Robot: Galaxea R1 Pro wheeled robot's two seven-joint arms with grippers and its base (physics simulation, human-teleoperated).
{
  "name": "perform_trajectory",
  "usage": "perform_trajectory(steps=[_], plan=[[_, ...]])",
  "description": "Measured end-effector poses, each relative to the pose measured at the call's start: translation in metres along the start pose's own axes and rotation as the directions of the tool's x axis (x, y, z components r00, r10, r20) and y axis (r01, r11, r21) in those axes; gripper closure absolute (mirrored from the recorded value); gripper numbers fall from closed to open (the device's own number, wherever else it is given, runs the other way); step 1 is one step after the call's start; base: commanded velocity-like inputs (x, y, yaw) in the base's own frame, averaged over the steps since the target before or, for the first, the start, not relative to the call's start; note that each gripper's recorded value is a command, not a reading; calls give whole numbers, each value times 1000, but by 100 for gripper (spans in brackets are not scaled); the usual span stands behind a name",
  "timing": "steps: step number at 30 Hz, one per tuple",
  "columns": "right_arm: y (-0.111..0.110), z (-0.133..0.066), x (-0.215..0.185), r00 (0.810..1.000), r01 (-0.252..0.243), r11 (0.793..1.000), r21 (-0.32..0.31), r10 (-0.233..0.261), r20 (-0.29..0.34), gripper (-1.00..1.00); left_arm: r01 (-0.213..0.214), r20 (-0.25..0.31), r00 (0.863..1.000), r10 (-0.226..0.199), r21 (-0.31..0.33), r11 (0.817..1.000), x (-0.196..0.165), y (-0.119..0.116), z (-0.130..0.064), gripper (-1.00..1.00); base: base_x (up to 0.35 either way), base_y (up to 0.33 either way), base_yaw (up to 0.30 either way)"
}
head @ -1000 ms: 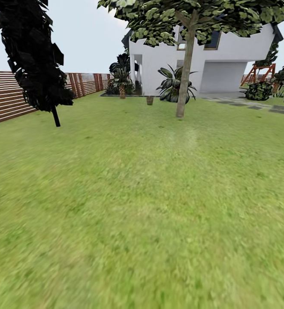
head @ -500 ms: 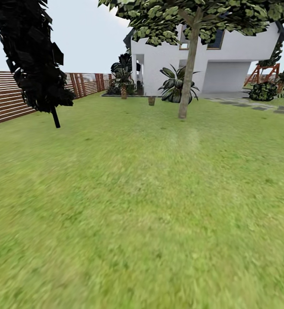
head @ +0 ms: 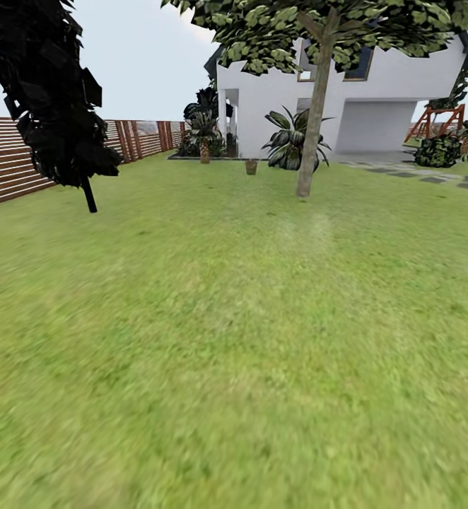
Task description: Take the three Easter eggs out of the wicker basket on the lawn in the garden, then place them on the lawn next to a single tree (choose any tree) so that all three eggs are next to the same tree and none are left in the basket.
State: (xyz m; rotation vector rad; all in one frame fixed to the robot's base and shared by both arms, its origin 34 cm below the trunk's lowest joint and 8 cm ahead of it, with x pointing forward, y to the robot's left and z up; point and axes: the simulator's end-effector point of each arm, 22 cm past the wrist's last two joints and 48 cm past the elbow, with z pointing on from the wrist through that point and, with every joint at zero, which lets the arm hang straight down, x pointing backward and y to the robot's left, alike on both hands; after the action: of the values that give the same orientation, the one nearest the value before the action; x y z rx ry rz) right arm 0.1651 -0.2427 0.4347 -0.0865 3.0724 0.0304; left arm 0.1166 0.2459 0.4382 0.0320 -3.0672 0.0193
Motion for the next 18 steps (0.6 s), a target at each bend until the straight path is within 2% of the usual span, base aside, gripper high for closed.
perform_trajectory(steps=[18], plan=[[0, 0, 0, 1000, 0, 1000, 0, 0, 0, -100, 0, -1, 1000, 0, 0, 1000, 1, 0, 0, -100, 340, 0, 0]])
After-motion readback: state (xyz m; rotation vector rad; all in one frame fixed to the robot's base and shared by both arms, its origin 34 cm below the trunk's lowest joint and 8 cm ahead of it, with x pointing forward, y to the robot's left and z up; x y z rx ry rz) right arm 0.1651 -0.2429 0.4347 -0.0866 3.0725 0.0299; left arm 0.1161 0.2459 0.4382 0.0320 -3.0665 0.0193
